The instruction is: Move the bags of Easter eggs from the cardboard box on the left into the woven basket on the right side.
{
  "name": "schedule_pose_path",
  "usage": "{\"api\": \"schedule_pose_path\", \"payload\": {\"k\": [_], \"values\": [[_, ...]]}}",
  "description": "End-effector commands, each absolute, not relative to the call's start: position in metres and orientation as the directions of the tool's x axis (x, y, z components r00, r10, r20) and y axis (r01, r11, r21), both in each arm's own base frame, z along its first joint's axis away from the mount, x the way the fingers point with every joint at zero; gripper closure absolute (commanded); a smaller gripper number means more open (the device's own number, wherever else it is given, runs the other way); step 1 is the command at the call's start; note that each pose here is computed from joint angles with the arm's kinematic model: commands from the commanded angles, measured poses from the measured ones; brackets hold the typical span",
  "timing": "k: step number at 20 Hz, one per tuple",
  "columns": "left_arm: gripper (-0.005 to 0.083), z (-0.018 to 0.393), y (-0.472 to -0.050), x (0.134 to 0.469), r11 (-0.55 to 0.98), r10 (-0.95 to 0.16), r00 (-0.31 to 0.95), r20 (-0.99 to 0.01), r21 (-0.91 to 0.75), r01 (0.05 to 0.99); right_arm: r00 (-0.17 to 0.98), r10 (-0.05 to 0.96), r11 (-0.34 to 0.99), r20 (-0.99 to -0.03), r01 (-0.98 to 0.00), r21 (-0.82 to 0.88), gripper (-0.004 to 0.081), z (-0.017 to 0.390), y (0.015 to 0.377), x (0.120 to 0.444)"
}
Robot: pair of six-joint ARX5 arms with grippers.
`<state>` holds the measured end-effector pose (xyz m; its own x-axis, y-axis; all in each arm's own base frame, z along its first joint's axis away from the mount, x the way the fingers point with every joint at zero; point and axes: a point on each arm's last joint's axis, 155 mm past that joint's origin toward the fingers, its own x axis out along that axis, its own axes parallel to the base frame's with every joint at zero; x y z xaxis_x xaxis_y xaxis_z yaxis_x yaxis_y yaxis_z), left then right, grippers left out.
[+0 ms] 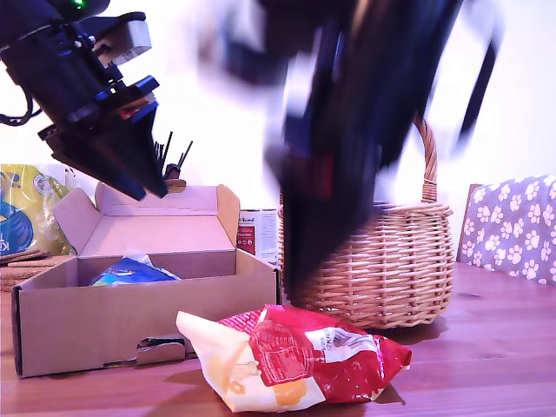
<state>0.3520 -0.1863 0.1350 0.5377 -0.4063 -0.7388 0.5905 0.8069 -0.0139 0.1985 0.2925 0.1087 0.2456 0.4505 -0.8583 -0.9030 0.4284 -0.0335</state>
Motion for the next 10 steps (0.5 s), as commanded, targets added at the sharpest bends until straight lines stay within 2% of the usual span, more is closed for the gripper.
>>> {"api": "schedule_pose_path", "payload": {"k": [1, 4, 5, 7, 9, 10], "values": [[0.0097, 0.127, -0.182, 0.356, 0.821, -0.380, 0.544, -0.748, -0.002, 0.571, 0.293, 0.508, 0.450, -0.810, -0.892, -0.041, 0.0783, 0.146, 0.297, 0.201], [0.0097, 0.123, -0.179, 0.356, 0.826, -0.367, 0.537, -0.760, -0.001, 0.563, 0.330, 0.558, 0.469, -0.761, -0.882, -0.038, 0.0780, 0.178, 0.298, 0.202], [0.0097, 0.123, -0.179, 0.355, 0.831, -0.366, 0.535, -0.761, -0.009, 0.556, 0.318, 0.541, 0.469, -0.778, -0.883, -0.034, 0.0716, 0.172, 0.295, 0.201], [0.0097, 0.122, -0.179, 0.354, 0.831, -0.365, 0.530, -0.765, -0.011, 0.556, 0.232, 0.456, 0.457, -0.859, -0.890, 0.002, 0.0353, 0.138, 0.289, 0.190], [0.0097, 0.120, -0.178, 0.353, 0.833, -0.362, 0.525, -0.770, -0.014, 0.554, 0.188, 0.361, 0.451, -0.914, -0.892, -0.005, 0.0164, 0.108, 0.284, 0.185], [0.0097, 0.120, -0.178, 0.352, 0.833, -0.362, 0.523, -0.772, -0.015, 0.553, 0.191, 0.313, 0.469, -0.930, -0.883, -0.024, 0.0126, 0.096, 0.281, 0.187]]}}
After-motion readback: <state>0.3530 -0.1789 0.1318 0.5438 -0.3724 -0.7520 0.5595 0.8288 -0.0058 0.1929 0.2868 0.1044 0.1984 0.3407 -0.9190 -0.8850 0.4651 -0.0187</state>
